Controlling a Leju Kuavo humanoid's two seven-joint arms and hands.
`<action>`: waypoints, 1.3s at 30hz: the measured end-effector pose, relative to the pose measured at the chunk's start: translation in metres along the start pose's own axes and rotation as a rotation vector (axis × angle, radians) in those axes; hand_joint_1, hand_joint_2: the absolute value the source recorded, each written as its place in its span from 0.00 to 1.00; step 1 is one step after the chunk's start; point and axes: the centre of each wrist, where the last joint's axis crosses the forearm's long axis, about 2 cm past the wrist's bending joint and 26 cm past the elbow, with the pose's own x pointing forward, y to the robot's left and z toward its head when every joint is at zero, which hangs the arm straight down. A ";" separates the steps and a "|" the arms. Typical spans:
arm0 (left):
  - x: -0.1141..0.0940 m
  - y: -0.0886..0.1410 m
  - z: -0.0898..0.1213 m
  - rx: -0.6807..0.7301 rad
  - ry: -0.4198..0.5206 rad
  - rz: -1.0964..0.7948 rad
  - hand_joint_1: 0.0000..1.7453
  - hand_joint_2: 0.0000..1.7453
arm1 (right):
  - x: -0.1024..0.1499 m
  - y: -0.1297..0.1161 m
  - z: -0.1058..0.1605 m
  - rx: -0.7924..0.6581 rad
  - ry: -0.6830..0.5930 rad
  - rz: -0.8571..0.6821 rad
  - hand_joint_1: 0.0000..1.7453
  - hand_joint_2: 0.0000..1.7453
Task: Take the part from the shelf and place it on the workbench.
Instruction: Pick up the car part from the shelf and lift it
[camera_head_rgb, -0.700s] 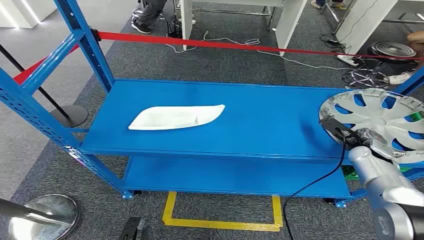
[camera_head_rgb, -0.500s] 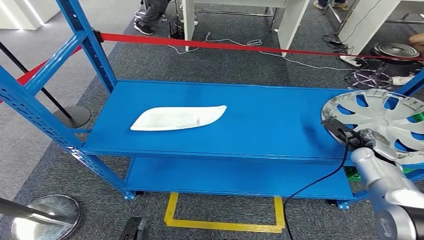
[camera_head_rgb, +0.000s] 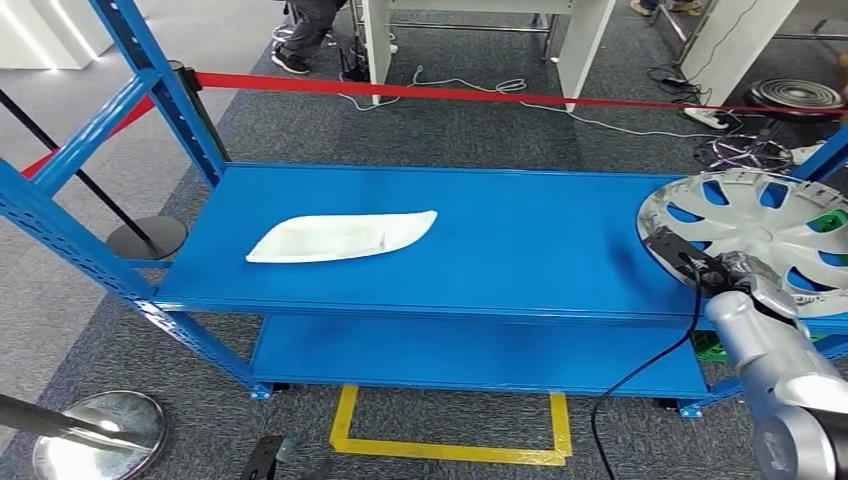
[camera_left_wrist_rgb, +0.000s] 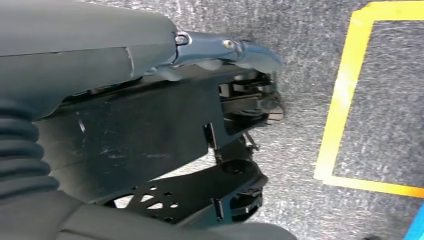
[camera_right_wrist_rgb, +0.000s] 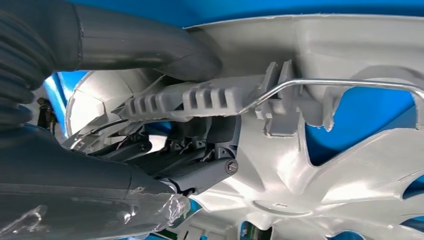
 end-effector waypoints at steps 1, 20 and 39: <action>0.000 0.000 0.000 0.001 0.004 0.002 0.00 1.00 | 0.001 0.000 0.000 -0.002 -0.001 0.000 1.00 1.00; -0.001 -0.001 0.000 0.018 0.006 -0.013 0.00 1.00 | -0.001 0.002 0.000 -0.005 -0.021 -0.011 1.00 1.00; -0.011 0.004 0.003 0.053 -0.040 0.030 0.00 1.00 | 0.050 0.036 0.041 -0.299 -0.434 -0.422 1.00 1.00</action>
